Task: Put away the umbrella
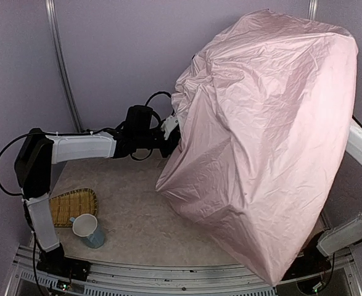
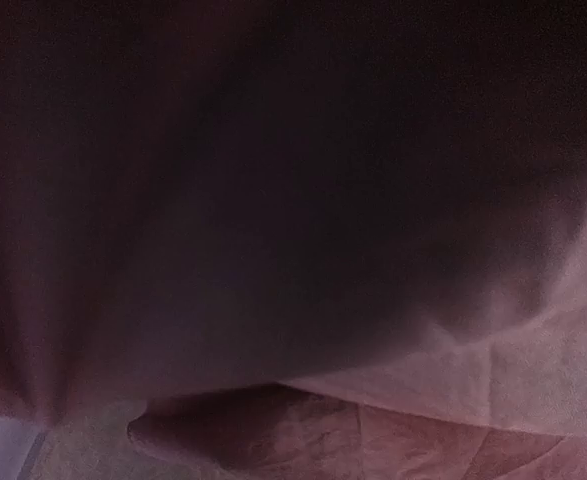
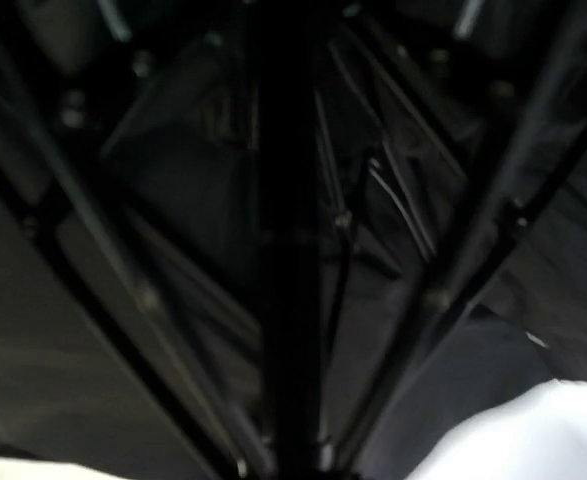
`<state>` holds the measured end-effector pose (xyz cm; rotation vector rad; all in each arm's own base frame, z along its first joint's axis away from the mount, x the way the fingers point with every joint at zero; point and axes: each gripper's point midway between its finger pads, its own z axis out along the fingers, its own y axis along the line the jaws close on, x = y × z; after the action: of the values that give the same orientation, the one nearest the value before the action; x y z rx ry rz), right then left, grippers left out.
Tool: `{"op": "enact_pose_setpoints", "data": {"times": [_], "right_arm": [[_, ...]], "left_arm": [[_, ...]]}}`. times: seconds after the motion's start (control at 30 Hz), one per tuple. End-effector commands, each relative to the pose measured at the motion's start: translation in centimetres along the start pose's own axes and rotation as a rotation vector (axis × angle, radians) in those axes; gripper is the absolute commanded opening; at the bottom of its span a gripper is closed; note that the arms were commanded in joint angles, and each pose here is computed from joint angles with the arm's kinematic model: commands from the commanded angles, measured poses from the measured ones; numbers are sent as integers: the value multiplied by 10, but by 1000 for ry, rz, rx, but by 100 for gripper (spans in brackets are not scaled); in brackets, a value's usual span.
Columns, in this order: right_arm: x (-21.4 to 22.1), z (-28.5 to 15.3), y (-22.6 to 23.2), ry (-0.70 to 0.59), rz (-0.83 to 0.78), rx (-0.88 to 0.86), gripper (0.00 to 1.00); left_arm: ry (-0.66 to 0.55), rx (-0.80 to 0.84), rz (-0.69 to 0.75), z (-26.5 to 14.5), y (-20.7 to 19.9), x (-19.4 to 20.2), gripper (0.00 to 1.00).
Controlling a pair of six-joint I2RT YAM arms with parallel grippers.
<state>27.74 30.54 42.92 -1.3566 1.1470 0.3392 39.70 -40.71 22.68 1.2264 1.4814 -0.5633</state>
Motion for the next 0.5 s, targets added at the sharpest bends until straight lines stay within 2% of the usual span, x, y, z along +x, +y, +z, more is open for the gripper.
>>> {"op": "enact_pose_setpoints", "data": {"times": [0.0, 0.17, 0.3, 0.33, 0.37, 0.43, 0.47], "right_arm": [[24, 23, 60, 83, -110, -37, 0], [64, 46, 122, 144, -170, -67, 0], [109, 58, 161, 196, -81, -114, 0], [121, 62, 170, 221, -54, -130, 0], [133, 66, 178, 249, -27, -145, 0], [159, 75, 191, 320, 32, -169, 0], [174, 80, 199, 361, 66, -186, 0]], "left_arm": [[-9, -50, 29, 19, 16, 12, 0], [-94, -97, 23, 26, 37, 8, 0], [-64, -110, -20, 35, 49, 26, 1], [-40, -127, -34, 38, 52, 34, 8], [-11, -151, -45, 39, 58, 41, 19], [51, -222, -63, 38, 72, 58, 63], [78, -276, -76, 34, 83, 66, 75]]}}
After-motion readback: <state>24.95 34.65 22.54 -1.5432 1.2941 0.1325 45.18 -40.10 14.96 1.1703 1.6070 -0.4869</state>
